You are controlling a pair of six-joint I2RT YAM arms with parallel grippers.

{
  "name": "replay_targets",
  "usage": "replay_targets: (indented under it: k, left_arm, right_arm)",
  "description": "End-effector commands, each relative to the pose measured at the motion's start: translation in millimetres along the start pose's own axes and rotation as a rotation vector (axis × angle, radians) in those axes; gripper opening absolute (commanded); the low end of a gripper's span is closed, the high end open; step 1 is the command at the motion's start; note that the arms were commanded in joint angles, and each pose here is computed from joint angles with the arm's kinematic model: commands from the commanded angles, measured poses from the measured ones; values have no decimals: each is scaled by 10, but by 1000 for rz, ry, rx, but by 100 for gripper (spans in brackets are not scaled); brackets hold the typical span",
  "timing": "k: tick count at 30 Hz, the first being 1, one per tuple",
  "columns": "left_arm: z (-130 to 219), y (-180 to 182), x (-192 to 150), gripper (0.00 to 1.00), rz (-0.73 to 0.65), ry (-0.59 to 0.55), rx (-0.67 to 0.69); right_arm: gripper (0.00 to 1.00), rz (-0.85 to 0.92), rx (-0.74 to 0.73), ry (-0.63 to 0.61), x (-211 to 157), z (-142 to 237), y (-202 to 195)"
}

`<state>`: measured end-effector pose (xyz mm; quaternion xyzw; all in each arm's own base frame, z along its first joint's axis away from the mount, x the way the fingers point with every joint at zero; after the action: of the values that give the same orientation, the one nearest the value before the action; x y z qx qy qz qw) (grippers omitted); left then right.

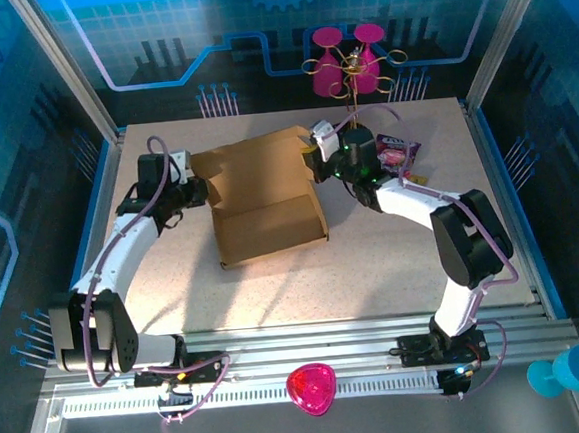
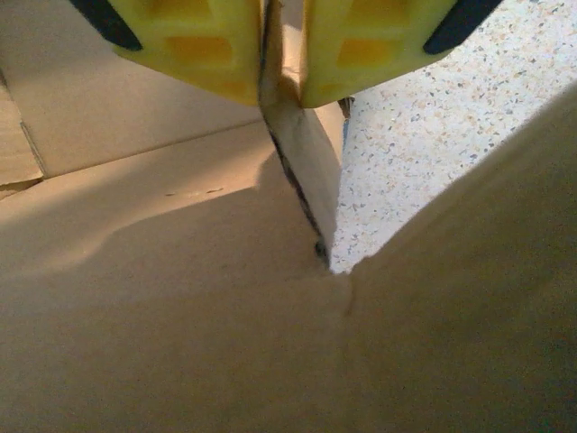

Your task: Fold the paper box

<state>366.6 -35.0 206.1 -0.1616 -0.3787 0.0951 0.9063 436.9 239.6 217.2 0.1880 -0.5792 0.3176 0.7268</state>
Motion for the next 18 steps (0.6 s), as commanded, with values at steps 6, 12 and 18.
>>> replay_targets:
  k: [6, 12, 18]
  left_arm:
    - [-35, -72, 111, 3, 54, -44, 26]
    - [-22, -40, 19, 0, 67, -46, 45]
    - [40, -80, -151, 0, 87, -96, 55]
  right_arm:
    - [0, -67, -97, -90, -12, -76, 43]
    - [0, -103, -142, -125, -52, -87, 34]
    - [0, -141, -176, -153, -107, -113, 107]
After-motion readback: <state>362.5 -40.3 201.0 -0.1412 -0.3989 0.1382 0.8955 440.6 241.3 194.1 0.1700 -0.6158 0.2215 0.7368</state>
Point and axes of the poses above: each hand's point on the last joint's axis, 136 mm out from that joint toward the fingers, its own z axis back along the fingers, its own y axis along the line the jaws close on, x = y × z, the point moved 4 cm from there along z, back along the fingers, and after that the axes turned 5 degrees about z, right-handed, at the moved point
